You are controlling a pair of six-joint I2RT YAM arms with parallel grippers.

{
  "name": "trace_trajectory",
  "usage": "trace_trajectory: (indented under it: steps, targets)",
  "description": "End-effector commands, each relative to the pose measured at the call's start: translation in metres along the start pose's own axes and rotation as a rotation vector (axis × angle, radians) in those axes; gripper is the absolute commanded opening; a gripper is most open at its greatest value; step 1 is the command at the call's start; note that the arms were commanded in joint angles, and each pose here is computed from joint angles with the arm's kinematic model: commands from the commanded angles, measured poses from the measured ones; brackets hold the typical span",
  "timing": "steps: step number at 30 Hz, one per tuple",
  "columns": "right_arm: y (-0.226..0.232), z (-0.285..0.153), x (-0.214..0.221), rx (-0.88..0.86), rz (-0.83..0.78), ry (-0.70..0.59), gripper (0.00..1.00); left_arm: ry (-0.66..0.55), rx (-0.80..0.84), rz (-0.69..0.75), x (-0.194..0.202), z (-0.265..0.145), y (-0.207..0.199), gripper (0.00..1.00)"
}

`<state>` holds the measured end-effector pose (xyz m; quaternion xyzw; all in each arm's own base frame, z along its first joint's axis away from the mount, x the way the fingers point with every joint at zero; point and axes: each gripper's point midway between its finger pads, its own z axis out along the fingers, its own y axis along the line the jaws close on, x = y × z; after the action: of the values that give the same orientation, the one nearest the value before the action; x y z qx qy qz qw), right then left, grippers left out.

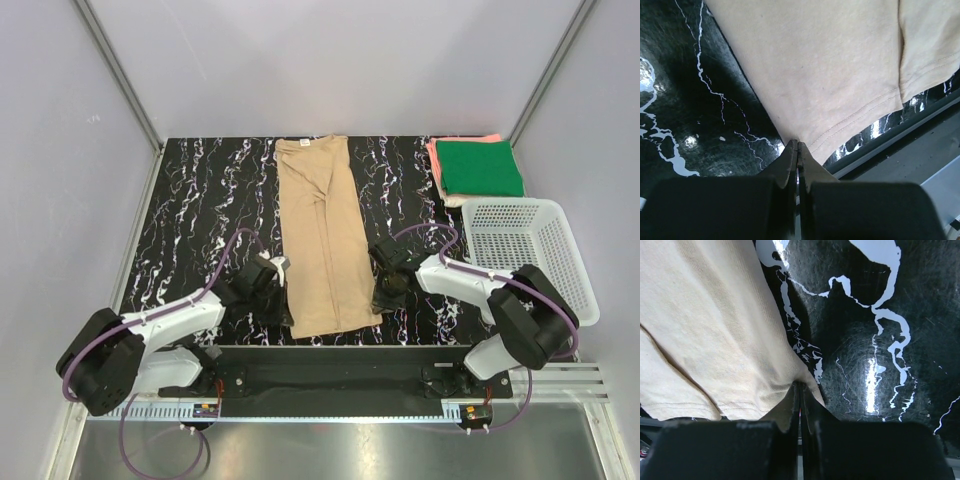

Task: Fold and stack the t-shirts
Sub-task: Fold the tshirt

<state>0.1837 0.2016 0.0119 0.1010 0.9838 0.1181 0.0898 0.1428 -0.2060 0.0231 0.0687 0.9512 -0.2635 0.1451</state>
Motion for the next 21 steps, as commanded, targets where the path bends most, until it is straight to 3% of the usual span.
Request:
trace_trajectory:
  steps: [1,9,11,12,21]
  targets:
    - [-0.006,0.005,-0.002,0.036,-0.006,-0.022,0.0,-0.018,0.009,0.018,0.001,0.001,0.001,0.0]
    - [0.005,-0.036,-0.011,-0.029,0.008,-0.083,0.2,-0.041,0.043,0.027,-0.001,-0.01,-0.007,0.01]
    - [0.004,-0.039,-0.01,-0.034,0.01,-0.085,0.31,-0.07,0.078,0.014,-0.007,-0.018,-0.018,0.22]
    - [0.004,-0.04,-0.01,-0.035,-0.004,-0.085,0.32,-0.099,0.101,0.009,-0.013,-0.024,-0.024,0.24]
    - [-0.005,-0.033,-0.005,-0.044,-0.087,-0.008,0.3,-0.06,0.059,-0.145,0.009,-0.021,-0.009,0.25]
